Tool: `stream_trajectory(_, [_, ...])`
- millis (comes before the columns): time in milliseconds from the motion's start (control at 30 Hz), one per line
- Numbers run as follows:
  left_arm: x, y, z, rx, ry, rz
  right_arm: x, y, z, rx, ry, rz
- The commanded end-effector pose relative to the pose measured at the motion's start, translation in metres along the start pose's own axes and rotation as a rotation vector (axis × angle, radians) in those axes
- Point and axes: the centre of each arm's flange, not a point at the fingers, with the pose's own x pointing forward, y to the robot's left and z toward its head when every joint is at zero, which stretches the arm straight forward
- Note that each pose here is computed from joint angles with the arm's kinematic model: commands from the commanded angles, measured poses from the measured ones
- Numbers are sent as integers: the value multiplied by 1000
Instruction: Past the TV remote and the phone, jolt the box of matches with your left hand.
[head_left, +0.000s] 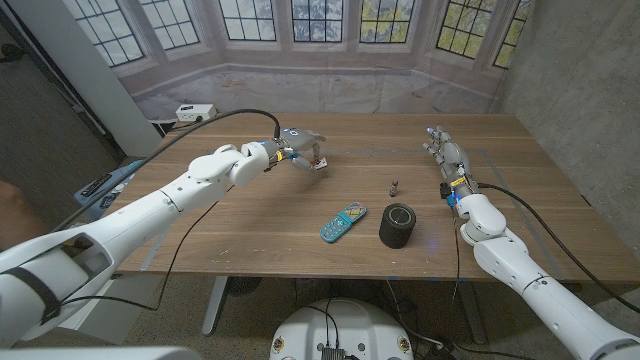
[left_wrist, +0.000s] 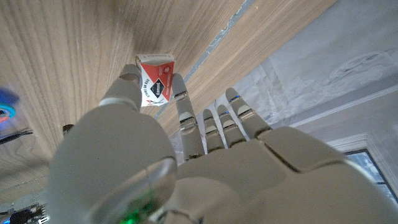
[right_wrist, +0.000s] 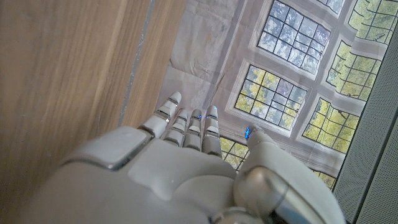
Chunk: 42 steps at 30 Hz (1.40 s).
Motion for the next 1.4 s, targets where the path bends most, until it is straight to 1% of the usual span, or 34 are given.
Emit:
stream_trajectory(33, [0,6,6,-25,-10,16,1,2,-2,2,9,10])
stream_trajectory(367, [2,9,11,-68,-5,29,-1,2,-2,-1,16,20])
stream_trajectory(667, [0,13,15,-101,7,46,-3,3,-3,-1,24,30])
stream_trajectory(867, [-1,13,16,-124,18,55,-4,5,-6,0,32,38])
stream_trajectory(1133, [-3,9,22,-143,20,61,-3,8,-5,-3,38,48])
stream_trajectory(1400, [-4,8,20,-129,28,57,-4,10,-6,-3,43,54])
